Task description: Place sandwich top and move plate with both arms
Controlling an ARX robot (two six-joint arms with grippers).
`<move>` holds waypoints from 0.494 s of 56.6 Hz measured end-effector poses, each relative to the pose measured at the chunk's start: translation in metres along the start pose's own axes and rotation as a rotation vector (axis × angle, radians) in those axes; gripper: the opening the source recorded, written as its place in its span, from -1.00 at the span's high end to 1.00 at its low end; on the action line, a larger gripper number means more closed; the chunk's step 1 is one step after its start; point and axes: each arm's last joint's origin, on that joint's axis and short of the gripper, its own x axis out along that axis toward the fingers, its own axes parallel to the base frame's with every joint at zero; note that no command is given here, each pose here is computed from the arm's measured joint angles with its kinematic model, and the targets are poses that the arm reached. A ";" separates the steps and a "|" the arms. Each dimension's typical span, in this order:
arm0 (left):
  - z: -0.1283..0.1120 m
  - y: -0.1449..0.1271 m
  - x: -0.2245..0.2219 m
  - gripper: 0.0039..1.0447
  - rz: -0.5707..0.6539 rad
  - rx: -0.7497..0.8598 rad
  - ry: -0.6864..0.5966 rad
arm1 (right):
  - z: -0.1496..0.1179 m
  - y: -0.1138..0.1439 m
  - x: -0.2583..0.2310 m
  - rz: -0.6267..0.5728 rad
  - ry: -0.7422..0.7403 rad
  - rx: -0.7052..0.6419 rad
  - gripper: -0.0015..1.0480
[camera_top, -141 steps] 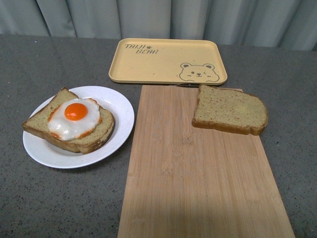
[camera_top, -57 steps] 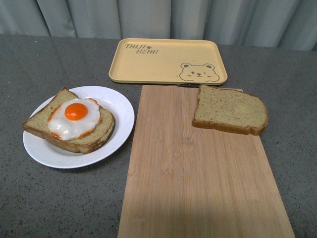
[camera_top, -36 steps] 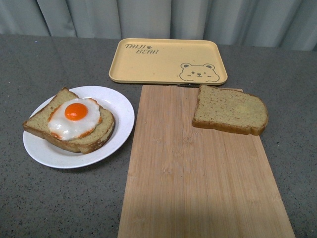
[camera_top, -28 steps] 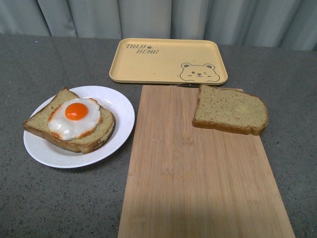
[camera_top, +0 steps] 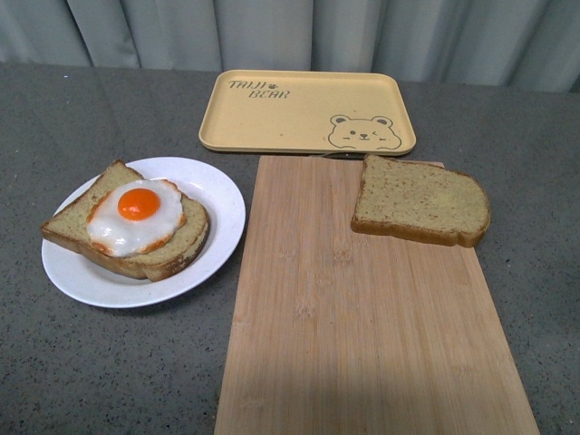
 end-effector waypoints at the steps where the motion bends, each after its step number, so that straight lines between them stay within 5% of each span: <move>1: 0.000 0.000 0.000 -0.88 0.000 0.000 0.000 | 0.000 0.000 0.003 0.011 0.008 0.016 -0.82; 17: 0.000 0.000 0.000 -0.88 0.000 0.000 0.000 | 0.003 0.019 0.074 0.250 0.230 0.276 -0.82; 28: 0.000 0.000 0.000 -0.88 0.000 0.000 0.000 | 0.002 0.032 0.117 0.283 0.380 0.409 -0.82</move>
